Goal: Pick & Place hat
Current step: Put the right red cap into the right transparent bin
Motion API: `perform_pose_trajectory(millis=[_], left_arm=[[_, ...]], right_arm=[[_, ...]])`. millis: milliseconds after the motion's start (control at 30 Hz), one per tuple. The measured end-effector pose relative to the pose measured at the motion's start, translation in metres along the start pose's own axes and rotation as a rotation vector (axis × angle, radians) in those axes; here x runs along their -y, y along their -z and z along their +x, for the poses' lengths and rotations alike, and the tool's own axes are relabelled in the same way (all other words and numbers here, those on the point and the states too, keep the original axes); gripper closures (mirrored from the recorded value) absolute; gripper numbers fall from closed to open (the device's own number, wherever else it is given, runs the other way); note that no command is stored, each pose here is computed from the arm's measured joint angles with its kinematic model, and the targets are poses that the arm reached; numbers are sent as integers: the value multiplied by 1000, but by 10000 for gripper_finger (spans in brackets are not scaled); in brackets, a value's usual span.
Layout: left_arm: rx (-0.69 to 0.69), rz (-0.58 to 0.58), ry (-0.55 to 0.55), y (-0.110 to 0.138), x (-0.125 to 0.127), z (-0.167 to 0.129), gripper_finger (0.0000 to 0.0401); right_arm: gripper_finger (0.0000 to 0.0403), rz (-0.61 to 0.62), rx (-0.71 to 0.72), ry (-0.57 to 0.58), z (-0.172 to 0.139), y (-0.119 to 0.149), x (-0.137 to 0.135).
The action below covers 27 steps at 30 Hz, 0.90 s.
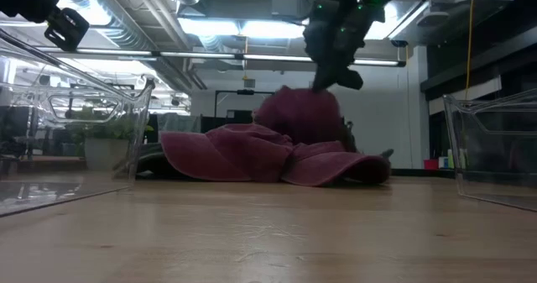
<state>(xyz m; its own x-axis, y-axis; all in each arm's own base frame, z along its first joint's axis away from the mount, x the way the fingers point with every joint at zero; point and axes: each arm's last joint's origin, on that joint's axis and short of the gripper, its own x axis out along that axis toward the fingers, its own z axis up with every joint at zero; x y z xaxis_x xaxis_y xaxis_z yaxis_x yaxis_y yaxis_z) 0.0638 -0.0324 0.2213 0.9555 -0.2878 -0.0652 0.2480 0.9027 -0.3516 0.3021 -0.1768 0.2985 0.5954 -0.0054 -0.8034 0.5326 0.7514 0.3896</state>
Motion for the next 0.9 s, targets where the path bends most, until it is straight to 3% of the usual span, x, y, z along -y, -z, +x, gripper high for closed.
perform_pose_trajectory(millis=[300, 900], left_arm=[[0, 0, 0, 0, 0, 0, 391], [0, 0, 0, 0, 0, 0, 390]], right_arm=[[391, 54, 118, -210, -6, -18, 3], [391, 16, 164, -565, -18, -34, 0]])
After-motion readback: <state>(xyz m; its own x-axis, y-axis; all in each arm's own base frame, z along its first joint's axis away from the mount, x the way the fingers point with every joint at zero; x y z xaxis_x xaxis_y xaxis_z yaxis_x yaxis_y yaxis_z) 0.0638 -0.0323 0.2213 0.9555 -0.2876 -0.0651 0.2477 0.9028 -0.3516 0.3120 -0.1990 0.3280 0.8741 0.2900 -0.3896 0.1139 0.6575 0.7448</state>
